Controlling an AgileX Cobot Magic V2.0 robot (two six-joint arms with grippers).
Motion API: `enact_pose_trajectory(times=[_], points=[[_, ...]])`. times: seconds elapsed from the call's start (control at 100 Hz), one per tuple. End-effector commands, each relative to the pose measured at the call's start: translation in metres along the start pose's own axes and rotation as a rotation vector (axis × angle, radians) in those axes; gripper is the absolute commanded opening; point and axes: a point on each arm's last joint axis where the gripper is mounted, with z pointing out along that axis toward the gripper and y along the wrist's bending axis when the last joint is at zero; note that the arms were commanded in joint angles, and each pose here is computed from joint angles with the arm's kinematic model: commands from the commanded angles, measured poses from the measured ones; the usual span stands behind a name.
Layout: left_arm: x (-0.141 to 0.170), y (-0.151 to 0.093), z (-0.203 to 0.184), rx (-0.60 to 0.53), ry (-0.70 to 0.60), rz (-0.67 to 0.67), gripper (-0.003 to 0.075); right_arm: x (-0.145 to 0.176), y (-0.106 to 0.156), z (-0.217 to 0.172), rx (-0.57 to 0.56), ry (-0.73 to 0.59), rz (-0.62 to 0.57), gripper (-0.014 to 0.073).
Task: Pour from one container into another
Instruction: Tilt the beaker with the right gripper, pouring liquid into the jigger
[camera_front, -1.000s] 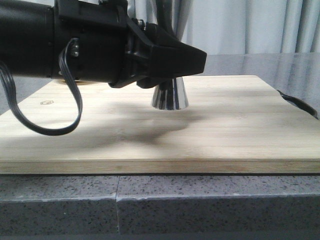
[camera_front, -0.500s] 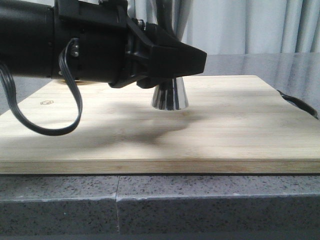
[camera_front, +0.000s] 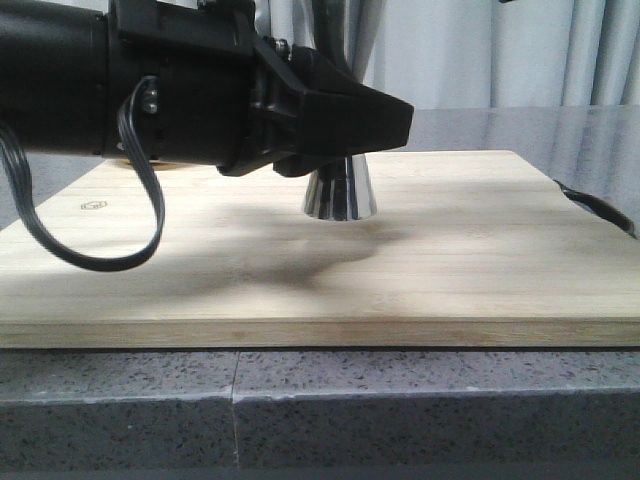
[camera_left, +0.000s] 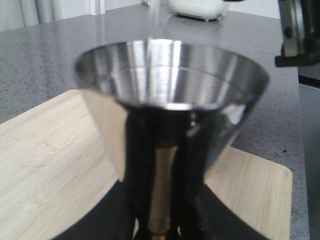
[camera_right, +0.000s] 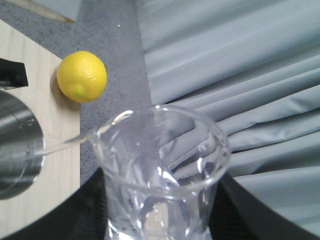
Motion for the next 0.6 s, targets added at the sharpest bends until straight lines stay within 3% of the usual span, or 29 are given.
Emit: enact_pose_trajectory(times=[0.0, 0.59], points=[[-0.0277, -0.0071, -0.0038, 0.039, -0.144, 0.005, -0.0019, -0.0127, -0.0178, -0.0084, 0.06, -0.056, -0.026, 0.0278], [-0.0277, -0.0071, -0.0038, 0.039, -0.144, 0.005, -0.0019, -0.0118, -0.0212, -0.0086, 0.042, -0.023, -0.145, 0.0278]])
